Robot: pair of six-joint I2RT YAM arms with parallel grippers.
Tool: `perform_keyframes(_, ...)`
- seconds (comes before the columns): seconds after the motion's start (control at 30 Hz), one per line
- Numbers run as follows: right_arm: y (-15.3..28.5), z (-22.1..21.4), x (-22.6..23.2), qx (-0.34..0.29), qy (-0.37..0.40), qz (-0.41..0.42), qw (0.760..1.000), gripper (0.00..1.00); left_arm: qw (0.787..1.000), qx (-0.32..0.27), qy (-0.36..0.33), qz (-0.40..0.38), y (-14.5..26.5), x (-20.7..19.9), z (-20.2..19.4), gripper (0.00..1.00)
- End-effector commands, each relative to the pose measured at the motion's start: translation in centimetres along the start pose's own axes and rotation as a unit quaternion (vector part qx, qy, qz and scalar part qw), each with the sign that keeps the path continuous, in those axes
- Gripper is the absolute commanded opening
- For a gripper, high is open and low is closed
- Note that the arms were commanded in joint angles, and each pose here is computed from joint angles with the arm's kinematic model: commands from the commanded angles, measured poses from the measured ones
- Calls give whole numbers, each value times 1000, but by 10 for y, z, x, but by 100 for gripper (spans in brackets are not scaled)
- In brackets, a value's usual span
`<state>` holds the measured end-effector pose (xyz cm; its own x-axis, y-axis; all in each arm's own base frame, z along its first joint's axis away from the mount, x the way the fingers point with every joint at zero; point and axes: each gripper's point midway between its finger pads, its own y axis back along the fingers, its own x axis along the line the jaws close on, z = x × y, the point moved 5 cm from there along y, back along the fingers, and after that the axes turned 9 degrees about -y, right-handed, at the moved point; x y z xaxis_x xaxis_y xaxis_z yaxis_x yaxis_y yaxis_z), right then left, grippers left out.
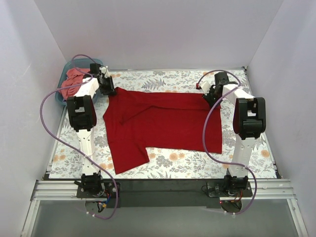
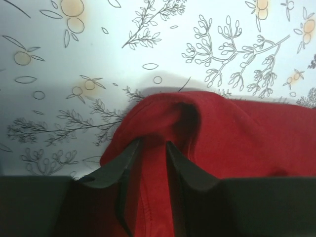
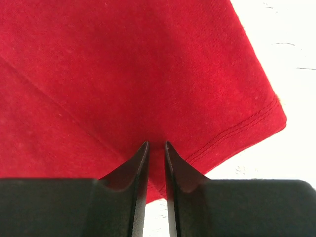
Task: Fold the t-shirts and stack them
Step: Fold the tshirt
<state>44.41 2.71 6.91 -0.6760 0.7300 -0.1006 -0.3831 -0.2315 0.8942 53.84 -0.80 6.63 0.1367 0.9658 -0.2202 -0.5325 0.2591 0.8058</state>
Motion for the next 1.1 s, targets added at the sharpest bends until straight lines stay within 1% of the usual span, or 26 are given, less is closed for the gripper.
perform_keyframes(0.0,8,-9,8,21,-66,66,995,24,998,-29,-32,-53,38,-6,14,28)
perform_keyframes(0.03,12,-6,8,5,-77,80,994,24,997,-47,-44,-52,48,-9,20,30)
perform_keyframes(0.07,22,3,6,-25,-84,90,992,25,992,-71,-58,-89,69,-25,26,32)
perform_keyframes(0.1,28,10,6,-40,-86,95,991,25,988,-92,-69,-99,77,-32,34,34)
perform_keyframes(0.17,42,27,4,-73,-90,97,988,25,982,-108,-84,-130,92,-46,39,38)
perform_keyframes(0.23,47,38,4,-92,-102,108,985,26,980,-110,-98,-135,99,-59,39,39)
perform_keyframes(0.27,43,41,3,-89,-118,108,983,26,978,-105,-106,-143,99,-63,35,40)
perform_keyframes(0.33,40,48,-5,-89,-118,92,985,26,978,-85,-122,-149,96,-77,22,41)
perform_keyframes(0.37,30,45,-7,-72,-121,81,987,26,978,-77,-125,-149,93,-80,16,43)
perform_keyframes(0.4,28,50,-13,-73,-121,70,988,26,978,-71,-126,-148,91,-79,11,43)
perform_keyframes(0.43,24,51,-15,-69,-124,65,988,26,974,-55,-147,-163,82,-101,0,44)
perform_keyframes(0.47,13,48,-17,-58,-131,66,987,26,974,-50,-153,-162,78,-105,-3,45)
perform_keyframes(0.5,13,52,-24,-59,-136,53,987,26,972,-40,-165,-160,71,-115,-8,47)
perform_keyframes(0.6,-1,48,-27,-43,-147,46,987,26,971,-19,-185,-149,54,-130,-17,49)
perform_keyframes(0.7,-10,42,-26,-31,-149,46,987,27,969,0,-199,-145,37,-139,-25,51)
perform_keyframes(0.73,-12,39,-25,-25,-150,48,987,27,969,3,-205,-137,34,-139,-26,57)
perform_keyframes(0.77,-13,38,-26,-24,-148,46,988,27,969,11,-206,-133,27,-139,-30,58)
perform_keyframes(0.87,-17,33,-25,-16,-147,46,988,27,969,26,-212,-126,20,-139,-37,60)
perform_keyframes(1.0,-17,32,-23,-14,-145,49,988,27,967,24,-220,-123,21,-140,-39,60)
perform_keyframes(1.03,-17,32,-24,-15,-145,47,988,27,966,24,-223,-125,23,-141,-40,60)
perform_keyframes(1.07,-17,32,-24,-14,-144,46,988,27,965,25,-226,-132,24,-144,-41,57)
